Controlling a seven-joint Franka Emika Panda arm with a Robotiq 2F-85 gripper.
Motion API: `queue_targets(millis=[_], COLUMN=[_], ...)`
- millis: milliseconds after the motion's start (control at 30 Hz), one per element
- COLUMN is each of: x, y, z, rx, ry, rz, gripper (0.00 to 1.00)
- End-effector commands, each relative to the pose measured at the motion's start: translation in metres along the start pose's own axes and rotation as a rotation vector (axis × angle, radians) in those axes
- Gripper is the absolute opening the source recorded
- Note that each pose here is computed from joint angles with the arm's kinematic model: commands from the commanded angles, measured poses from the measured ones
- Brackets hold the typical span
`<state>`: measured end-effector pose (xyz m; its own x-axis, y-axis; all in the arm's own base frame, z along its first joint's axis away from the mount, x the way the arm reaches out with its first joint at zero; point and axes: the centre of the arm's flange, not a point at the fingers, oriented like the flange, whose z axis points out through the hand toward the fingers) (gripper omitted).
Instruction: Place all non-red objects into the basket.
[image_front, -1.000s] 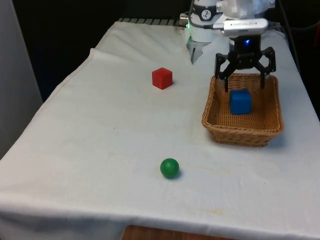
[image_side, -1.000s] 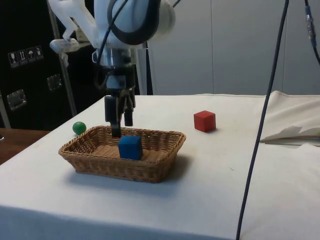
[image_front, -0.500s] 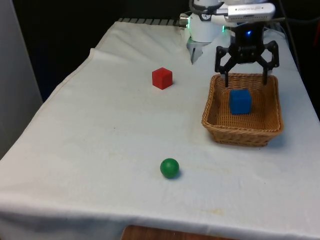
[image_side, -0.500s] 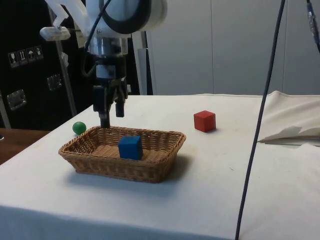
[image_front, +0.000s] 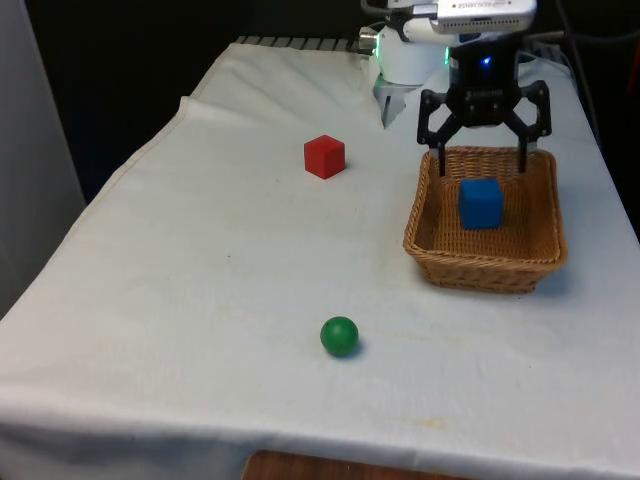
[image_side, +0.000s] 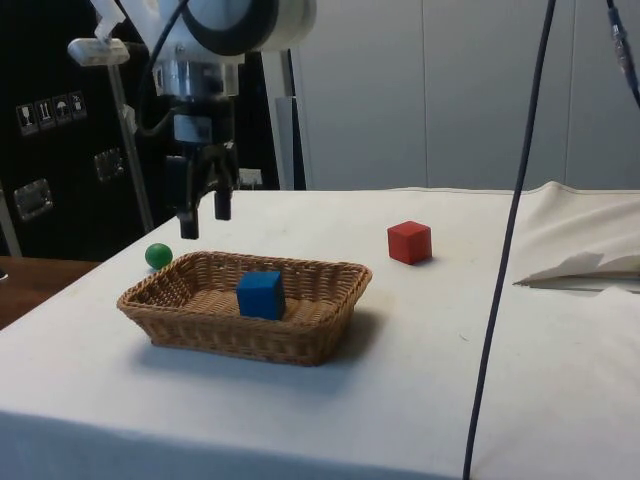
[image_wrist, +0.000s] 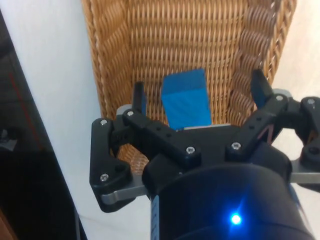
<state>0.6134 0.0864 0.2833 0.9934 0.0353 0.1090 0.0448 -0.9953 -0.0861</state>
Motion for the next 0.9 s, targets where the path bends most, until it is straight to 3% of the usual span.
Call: queue_targets(millis=[0, 367, 600, 867], x=[0.003, 0.029, 0.035, 0.044], y=[0.002, 0.017, 0.027, 0.053], z=[0.001, 0.0, 0.003, 0.003], rx=[0.001, -0.01, -0.022, -0.014], ry=[-0.006, 0.011, 0.02, 0.025], rz=[0.004, 0.016, 0.029, 0.048], gripper=[1.0, 1.0, 1.0, 1.0])
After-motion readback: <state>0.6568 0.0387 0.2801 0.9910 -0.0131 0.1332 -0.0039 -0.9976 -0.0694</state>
